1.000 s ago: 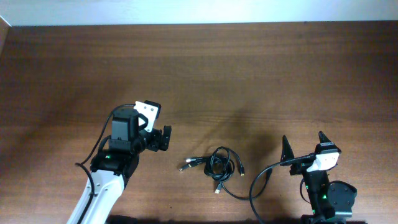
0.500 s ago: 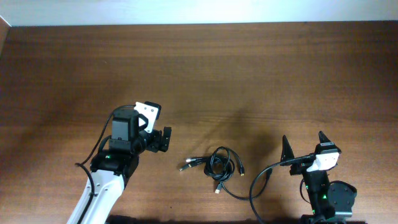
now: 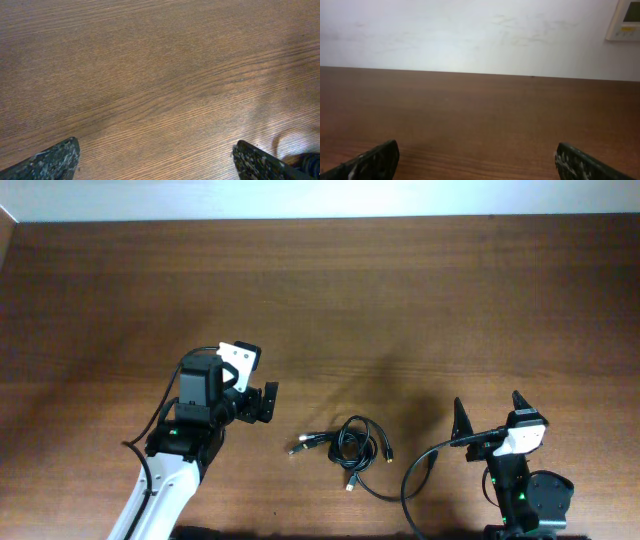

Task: Untangle cables
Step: 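Raise the left gripper and move it above the black cable bundle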

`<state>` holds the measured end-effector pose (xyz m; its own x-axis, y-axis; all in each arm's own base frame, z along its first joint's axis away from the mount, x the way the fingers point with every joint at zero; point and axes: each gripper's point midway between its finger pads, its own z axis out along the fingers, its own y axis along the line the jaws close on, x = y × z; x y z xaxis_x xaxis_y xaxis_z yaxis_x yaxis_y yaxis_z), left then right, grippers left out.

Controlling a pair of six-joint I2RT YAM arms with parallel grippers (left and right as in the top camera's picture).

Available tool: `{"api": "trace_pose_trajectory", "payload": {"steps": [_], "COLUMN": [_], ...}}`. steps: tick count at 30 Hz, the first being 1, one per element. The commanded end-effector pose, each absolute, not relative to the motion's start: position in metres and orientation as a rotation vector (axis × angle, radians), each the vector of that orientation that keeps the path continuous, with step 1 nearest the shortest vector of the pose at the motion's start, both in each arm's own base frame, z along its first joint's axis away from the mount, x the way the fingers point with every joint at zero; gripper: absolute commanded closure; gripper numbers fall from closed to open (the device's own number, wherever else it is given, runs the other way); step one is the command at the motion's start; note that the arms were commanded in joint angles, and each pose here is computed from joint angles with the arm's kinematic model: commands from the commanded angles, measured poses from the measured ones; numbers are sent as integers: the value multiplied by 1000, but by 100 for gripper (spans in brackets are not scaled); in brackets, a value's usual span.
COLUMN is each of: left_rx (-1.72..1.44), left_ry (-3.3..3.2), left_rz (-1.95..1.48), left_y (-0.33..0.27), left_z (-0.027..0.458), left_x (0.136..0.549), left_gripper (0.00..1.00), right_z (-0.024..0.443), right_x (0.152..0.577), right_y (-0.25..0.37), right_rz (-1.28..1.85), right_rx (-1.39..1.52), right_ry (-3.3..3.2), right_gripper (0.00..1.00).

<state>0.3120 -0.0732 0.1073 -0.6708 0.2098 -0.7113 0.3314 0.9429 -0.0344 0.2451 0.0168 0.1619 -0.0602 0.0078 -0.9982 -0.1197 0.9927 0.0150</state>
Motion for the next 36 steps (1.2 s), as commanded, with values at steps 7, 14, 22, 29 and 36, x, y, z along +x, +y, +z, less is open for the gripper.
{"api": "trace_pose_trajectory", "payload": {"steps": [7,14,22,29,36], "left_rx": [430,431,431,431,431], "left_ry": [2295,2295,2295,2295,2295], "left_rz": [-270,-271,-271,-271,-271], "left_y": [-85,-85,-85,-85,-85], "left_z": [117,117,117,117,117], "left_x": [315,315,315,315,315], "left_gripper": [1,1,1,1,1], "right_z": [159,159,159,159,159], "right_x": [245,245,245,245,245], "right_y": [16,16,16,16,16], "right_rz": [108,108,108,108,108], "right_rx": [-72,-72,-72,-72,-72], "right_ry": [1636,1636,1636,1636,1636], "right_gripper": [2,2,2,2,2]}}
